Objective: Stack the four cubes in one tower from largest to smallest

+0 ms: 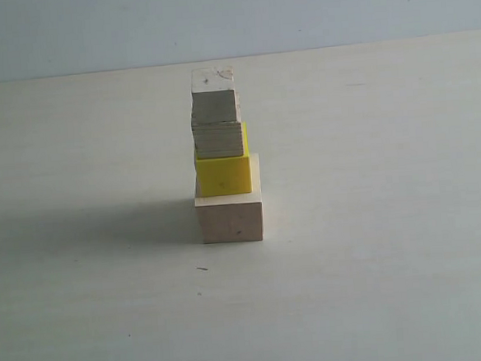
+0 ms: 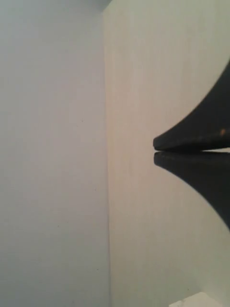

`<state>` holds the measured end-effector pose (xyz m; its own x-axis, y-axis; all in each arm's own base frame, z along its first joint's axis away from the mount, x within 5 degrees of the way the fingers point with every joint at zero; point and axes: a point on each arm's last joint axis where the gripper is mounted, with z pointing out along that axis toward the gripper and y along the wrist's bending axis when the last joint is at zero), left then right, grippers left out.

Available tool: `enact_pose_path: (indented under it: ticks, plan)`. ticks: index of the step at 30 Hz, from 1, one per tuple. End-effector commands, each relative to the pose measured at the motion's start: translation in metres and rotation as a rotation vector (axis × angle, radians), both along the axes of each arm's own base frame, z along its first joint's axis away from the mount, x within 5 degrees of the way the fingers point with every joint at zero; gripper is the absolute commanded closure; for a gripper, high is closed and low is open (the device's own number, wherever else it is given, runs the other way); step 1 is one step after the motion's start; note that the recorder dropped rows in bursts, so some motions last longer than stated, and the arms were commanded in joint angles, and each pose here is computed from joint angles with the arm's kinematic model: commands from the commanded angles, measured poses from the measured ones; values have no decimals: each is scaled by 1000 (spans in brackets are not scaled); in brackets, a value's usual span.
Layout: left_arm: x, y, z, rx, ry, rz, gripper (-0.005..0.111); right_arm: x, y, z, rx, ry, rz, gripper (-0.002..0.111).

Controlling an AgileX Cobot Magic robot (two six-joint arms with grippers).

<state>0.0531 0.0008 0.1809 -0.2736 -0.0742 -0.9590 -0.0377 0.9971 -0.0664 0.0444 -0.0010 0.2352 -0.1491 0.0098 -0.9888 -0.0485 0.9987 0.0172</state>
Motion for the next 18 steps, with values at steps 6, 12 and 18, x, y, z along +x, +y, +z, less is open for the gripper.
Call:
enact_pose_path:
  ticks: [6, 12, 18]
  plan:
    - [0, 0, 0, 6, -13, 3, 107, 10, -2, -46, 65, 62, -78, 108]
    - [0, 0, 0, 6, -13, 3, 107, 11, -1, -46, 20, 34, -67, 108]
    - [0, 0, 0, 6, -13, 3, 107, 11, -1, -47, -49, 34, -55, 108]
